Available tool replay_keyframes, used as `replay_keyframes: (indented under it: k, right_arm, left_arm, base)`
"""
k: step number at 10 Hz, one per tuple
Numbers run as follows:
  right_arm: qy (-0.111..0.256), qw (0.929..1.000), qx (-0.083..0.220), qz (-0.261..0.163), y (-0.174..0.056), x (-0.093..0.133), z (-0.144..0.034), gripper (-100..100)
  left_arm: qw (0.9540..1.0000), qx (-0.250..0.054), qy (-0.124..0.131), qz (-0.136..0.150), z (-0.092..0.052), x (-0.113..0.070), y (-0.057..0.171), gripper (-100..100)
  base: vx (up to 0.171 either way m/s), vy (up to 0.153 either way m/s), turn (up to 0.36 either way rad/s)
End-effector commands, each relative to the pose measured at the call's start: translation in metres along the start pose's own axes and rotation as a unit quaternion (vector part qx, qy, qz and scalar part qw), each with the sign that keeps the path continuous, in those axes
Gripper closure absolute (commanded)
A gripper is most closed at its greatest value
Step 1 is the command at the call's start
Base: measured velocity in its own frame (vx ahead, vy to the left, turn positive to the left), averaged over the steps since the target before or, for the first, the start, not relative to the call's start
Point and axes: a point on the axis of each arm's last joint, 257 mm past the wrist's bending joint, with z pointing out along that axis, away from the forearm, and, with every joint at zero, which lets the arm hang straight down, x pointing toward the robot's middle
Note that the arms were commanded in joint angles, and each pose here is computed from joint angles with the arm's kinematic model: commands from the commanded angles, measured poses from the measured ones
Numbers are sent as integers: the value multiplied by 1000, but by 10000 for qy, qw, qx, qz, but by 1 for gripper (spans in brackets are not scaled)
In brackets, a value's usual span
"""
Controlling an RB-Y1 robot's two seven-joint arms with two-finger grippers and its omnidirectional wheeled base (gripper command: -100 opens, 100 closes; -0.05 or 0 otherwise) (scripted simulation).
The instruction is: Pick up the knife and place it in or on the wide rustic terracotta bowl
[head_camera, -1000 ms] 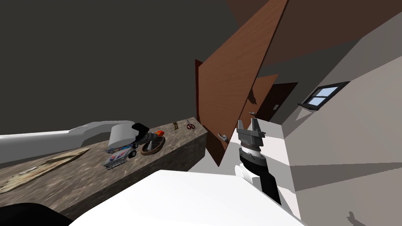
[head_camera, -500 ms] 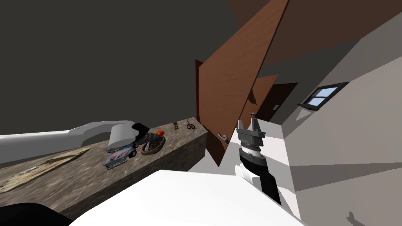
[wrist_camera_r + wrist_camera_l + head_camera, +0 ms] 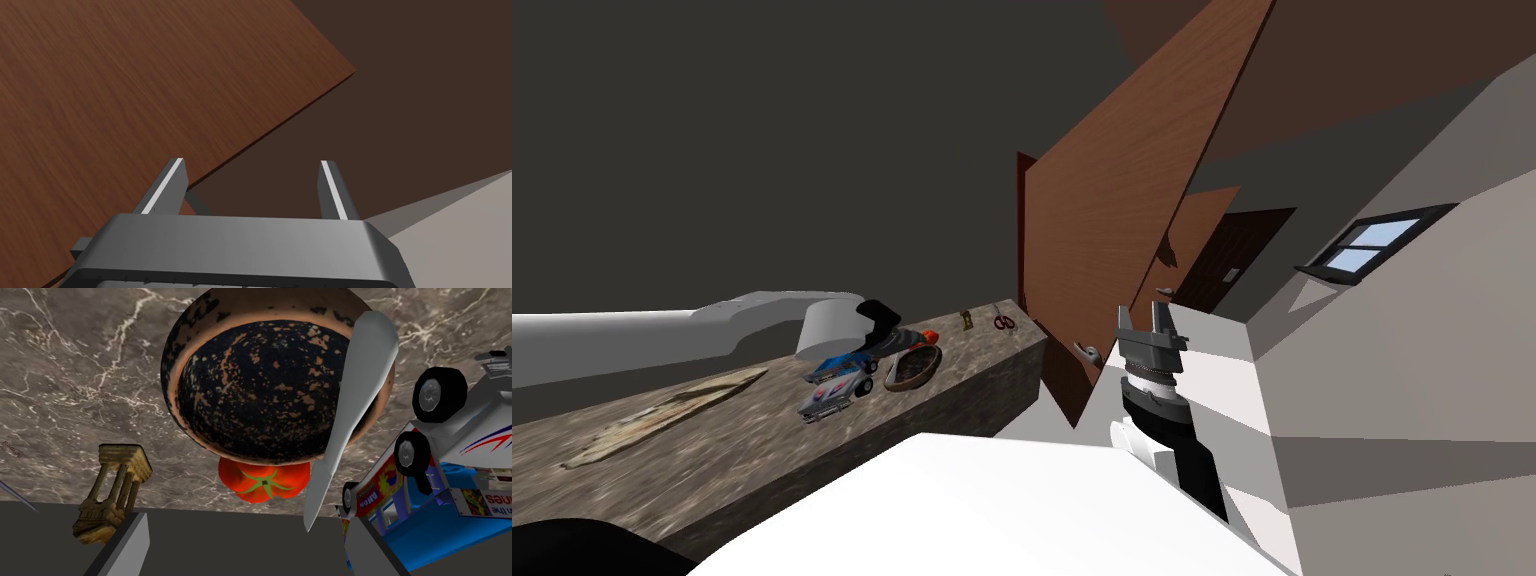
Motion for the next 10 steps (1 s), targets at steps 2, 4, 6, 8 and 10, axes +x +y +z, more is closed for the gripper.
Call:
replay_keyframes:
  k: [2, 4, 6, 8, 10]
  right_arm:
    - [0, 10000, 0, 0, 0, 0, 0, 0]
    - [0, 10000, 0, 0, 0, 0, 0, 0]
    - [0, 10000, 0, 1, 0, 0, 0, 0]
    - [0, 10000, 0, 1, 0, 0, 0, 0]
    - [0, 10000, 0, 1, 0, 0, 0, 0]
  left_arm:
    - [10000, 5, 10, 83, -16, -4, -16, -100]
    - [9999, 6, 10, 101, -17, -4, -17, -100]
    - [10000, 6, 10, 98, -18, -4, -17, 0]
    - [10000, 6, 11, 98, -18, -4, -17, 0]
    - [10000, 6, 11, 98, -18, -4, -17, 0]
  base:
    - [3, 38, 53]
    - [9, 29, 37]
    - [0, 0, 0]
    - [0, 0, 0]
    - [0, 0, 0]
